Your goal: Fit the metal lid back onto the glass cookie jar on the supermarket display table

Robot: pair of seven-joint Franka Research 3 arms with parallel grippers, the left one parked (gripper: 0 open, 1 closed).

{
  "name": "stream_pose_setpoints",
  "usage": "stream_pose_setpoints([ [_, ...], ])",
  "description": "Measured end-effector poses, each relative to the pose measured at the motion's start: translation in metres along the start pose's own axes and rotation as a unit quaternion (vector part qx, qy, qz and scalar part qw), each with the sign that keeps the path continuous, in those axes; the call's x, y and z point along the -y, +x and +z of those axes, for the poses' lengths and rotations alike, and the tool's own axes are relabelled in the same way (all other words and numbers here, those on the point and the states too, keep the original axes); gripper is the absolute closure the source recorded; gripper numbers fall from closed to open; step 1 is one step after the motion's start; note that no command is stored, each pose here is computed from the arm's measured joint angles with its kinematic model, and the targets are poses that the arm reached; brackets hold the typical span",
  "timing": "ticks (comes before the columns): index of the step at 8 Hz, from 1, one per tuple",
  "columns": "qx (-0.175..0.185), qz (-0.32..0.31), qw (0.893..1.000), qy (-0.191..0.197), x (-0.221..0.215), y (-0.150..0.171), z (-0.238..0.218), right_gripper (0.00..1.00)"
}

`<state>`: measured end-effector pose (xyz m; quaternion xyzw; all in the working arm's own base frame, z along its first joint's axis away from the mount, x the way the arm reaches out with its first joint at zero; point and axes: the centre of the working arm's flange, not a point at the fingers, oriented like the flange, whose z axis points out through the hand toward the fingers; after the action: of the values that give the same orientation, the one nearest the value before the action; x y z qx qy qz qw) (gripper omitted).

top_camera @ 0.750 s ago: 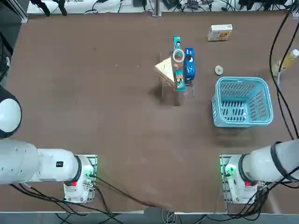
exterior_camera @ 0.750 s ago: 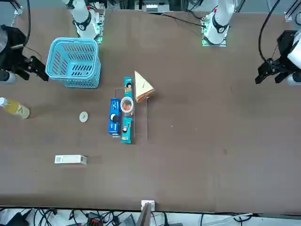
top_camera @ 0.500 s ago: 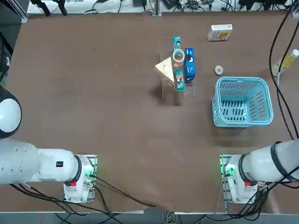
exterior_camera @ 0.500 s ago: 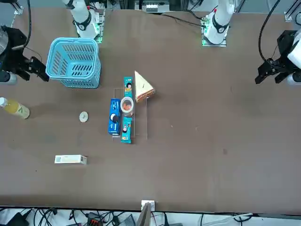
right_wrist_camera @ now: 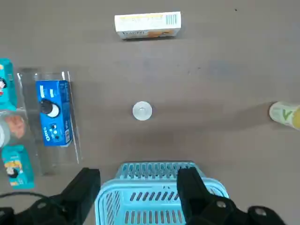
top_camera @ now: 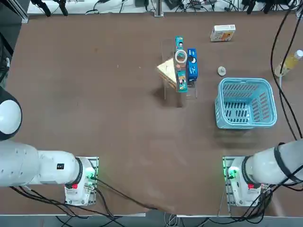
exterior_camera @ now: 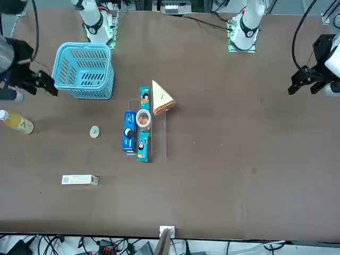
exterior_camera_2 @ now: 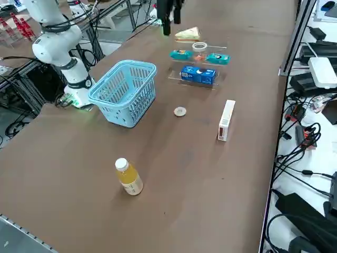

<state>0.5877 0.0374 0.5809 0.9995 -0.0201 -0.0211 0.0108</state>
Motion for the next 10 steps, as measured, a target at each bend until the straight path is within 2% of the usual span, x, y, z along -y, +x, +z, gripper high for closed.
stream_pose_setpoints([
  [4, 0.003, 0.006, 1.000, 0.000, 0.006, 0.062, 0.108, 0.00],
  [6, 0.005, 0.015, 1.000, 0.001, 0.016, 0.081, 0.173, 0.00],
  [8, 0.001, 0.018, 1.000, 0.002, 0.027, 0.076, 0.229, 0.00],
  [10, -0.020, 0.030, 0.999, 0.006, 0.030, 0.063, 0.275, 0.00],
])
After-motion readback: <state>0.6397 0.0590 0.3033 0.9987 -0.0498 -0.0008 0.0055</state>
